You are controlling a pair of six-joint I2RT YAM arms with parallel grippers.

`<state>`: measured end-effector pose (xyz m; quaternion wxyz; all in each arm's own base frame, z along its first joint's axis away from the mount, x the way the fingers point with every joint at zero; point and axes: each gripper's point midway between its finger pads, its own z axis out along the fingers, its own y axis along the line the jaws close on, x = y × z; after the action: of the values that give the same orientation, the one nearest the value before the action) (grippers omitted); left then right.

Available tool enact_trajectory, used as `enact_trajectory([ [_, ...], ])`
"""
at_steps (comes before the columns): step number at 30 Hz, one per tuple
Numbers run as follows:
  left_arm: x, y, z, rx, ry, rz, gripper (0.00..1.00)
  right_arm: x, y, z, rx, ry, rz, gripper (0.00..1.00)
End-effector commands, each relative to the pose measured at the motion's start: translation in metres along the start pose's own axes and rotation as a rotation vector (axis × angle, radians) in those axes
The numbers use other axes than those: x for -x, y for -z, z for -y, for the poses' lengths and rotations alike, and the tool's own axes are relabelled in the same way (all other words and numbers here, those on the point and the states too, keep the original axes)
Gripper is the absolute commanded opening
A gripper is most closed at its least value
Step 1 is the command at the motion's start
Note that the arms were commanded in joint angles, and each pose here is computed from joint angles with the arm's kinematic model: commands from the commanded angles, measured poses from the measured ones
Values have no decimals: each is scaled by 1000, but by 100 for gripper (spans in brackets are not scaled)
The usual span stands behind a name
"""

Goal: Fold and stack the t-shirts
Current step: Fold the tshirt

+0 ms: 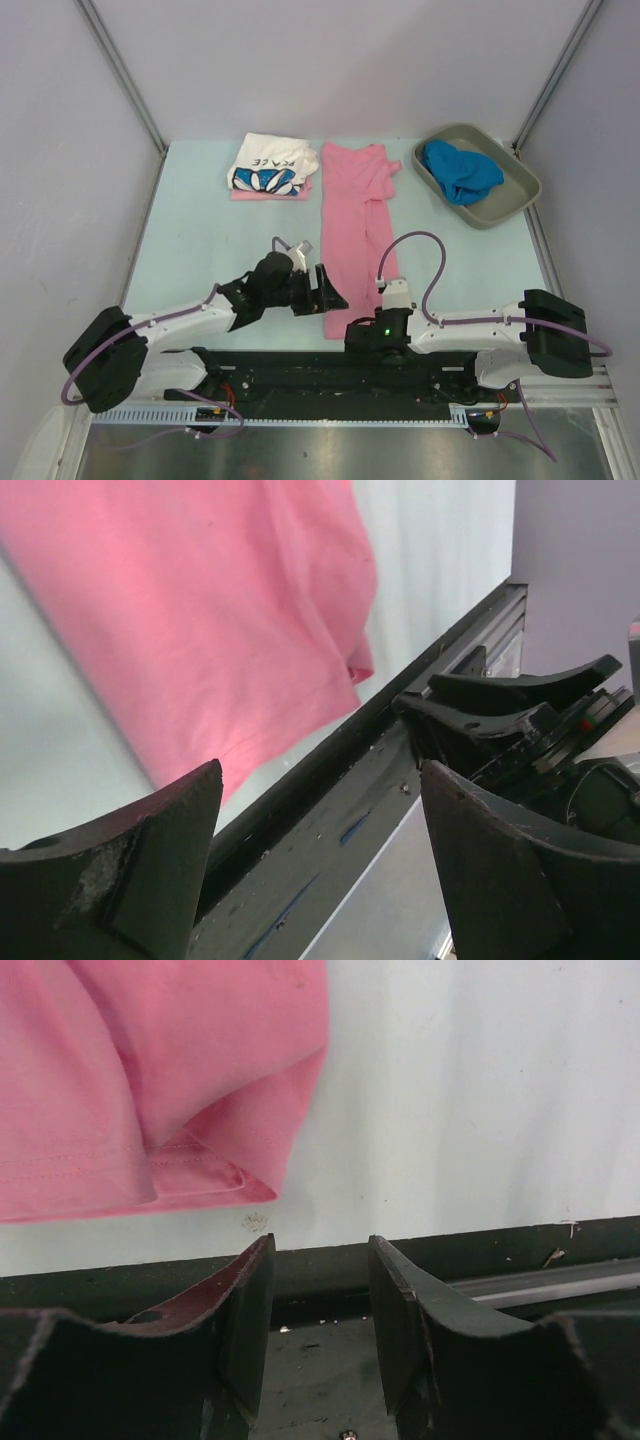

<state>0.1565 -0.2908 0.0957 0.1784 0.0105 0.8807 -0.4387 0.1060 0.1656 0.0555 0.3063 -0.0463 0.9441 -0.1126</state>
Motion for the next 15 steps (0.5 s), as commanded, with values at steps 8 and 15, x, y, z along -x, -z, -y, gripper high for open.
enact_trajectory([
  [8, -5, -49, 26, -134, -9, -45, 83, 24, 7, 0, 9, -70, 69, 48],
  [15, -35, -60, -15, 41, 7, -121, 82, 27, 2, 6, -28, -51, 78, 49],
])
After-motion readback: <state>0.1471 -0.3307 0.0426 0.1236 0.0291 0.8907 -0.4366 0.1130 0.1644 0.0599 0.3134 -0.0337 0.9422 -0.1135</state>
